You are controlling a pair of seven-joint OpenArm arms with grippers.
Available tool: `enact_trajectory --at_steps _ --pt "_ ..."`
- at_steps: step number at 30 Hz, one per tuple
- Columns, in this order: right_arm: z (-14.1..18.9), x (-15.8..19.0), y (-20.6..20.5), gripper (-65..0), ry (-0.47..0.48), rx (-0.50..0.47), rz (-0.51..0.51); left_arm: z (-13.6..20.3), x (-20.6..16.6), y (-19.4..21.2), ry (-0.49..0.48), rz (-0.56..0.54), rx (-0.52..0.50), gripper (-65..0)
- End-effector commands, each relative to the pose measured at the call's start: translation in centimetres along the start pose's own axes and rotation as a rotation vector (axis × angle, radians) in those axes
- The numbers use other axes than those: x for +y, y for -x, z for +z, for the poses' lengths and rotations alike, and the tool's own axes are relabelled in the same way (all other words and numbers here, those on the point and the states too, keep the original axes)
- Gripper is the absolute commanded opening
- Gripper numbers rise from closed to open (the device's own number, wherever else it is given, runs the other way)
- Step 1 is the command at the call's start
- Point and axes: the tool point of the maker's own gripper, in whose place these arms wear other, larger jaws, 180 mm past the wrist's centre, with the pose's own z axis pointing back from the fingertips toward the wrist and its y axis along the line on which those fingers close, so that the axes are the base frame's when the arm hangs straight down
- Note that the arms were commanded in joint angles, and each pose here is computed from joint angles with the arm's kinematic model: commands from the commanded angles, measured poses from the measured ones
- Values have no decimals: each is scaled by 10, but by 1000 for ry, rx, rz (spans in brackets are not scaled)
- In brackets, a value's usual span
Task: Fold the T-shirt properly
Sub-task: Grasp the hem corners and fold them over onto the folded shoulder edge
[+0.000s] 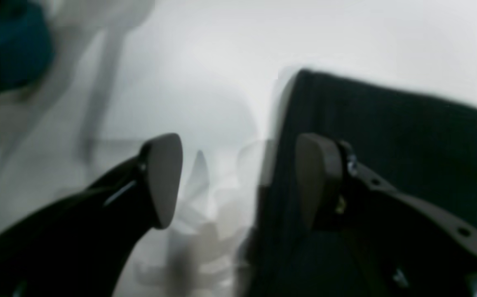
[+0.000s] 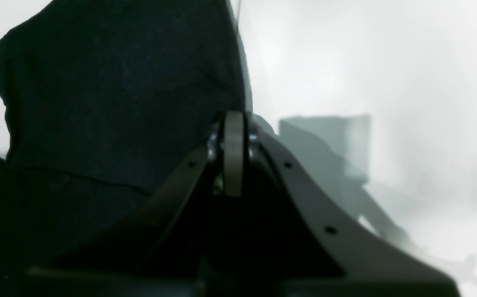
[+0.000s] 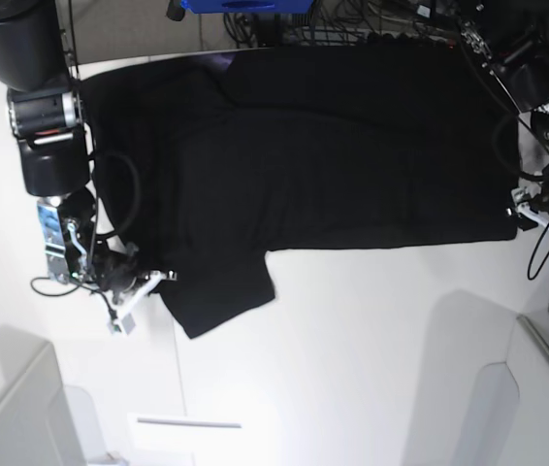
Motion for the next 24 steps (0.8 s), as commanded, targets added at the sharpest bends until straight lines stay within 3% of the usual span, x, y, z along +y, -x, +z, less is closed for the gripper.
enact_trajectory --at_steps 1,7,12,15,19,21,22,24 --pt "8 1 -27 -650 -6 -58 15 5 6 -22 -11 -3 -46 -232" --pt "8 2 -26 -650 -7 -56 16 -13 -8 -31 49 65 -19 -232" --pt "8 3 -26 -650 -9 -56 19 -20 -19 -34 73 79 -60 -232" --pt "8 3 -27 -650 -9 -57 17 -30 -37 -24 97 23 -12 -232" --pt "11 8 -33 -650 -18 -75 33 -40 -42 -7 114 30 46 -235" --pt "12 10 -31 -650 -22 -80 44 -42 -44 -5 123 32 53 -298" --pt "13 12 -31 -650 -26 -85 50 -42 -45 -4 125 32 53 -362" --pt "16 16 -36 -650 -32 -104 65 -42 -46 -5 126 31 51 -551"
